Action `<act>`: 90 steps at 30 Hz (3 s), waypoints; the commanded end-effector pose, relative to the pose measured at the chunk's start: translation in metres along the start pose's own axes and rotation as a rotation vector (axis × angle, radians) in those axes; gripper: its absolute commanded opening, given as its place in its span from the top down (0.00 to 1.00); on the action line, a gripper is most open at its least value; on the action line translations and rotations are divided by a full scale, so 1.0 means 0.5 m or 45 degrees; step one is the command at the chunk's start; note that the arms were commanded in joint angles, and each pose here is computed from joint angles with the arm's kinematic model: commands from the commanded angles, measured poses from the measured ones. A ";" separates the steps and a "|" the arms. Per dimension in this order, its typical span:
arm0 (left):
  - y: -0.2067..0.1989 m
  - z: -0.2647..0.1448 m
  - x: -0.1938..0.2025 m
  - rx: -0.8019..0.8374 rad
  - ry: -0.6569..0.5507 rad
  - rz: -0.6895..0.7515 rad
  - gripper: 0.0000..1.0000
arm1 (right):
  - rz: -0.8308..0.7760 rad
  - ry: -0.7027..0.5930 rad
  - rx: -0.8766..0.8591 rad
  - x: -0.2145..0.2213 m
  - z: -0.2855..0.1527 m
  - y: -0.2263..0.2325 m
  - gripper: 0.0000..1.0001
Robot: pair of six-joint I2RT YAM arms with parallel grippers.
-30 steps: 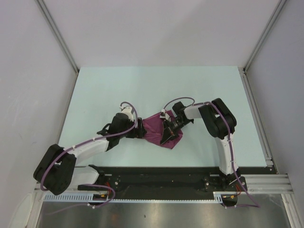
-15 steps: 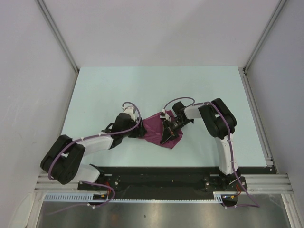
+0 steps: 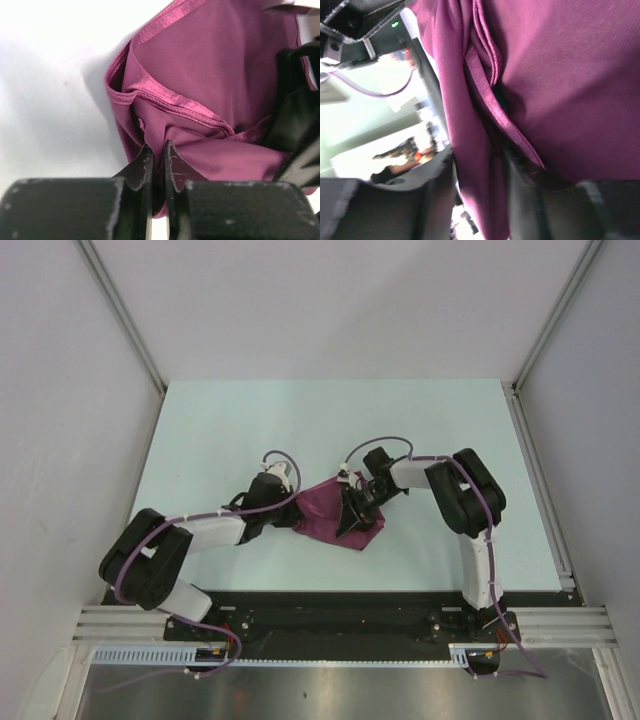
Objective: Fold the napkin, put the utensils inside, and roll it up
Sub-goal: Roll the napkin with the utensil
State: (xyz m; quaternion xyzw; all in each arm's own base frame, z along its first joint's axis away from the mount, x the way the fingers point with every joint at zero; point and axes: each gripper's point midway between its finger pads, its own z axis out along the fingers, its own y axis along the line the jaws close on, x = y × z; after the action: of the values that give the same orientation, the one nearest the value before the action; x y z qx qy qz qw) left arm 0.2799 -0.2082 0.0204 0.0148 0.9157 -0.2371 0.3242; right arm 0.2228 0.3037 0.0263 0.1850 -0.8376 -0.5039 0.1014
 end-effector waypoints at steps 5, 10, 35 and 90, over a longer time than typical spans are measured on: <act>0.038 0.015 0.054 -0.060 0.208 0.046 0.93 | -0.400 -0.333 0.426 -0.097 -0.105 0.053 0.38; 0.029 0.015 0.052 -0.041 0.239 0.062 0.92 | -0.782 -0.636 0.717 -0.121 -0.140 0.115 0.34; 0.018 0.007 0.033 -0.013 0.295 0.057 0.89 | -1.350 -0.425 1.182 -0.083 0.043 0.050 0.33; -0.050 -0.087 -0.021 0.353 -0.149 0.094 0.23 | -0.040 -0.084 0.058 0.005 0.074 -0.076 0.95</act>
State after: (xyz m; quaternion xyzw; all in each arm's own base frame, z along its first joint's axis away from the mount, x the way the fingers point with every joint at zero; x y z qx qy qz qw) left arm 0.2503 -0.2007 0.0636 0.0523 0.8614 -0.3469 0.3674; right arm 0.2254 0.3383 0.0184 0.2239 -0.8017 -0.5537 0.0247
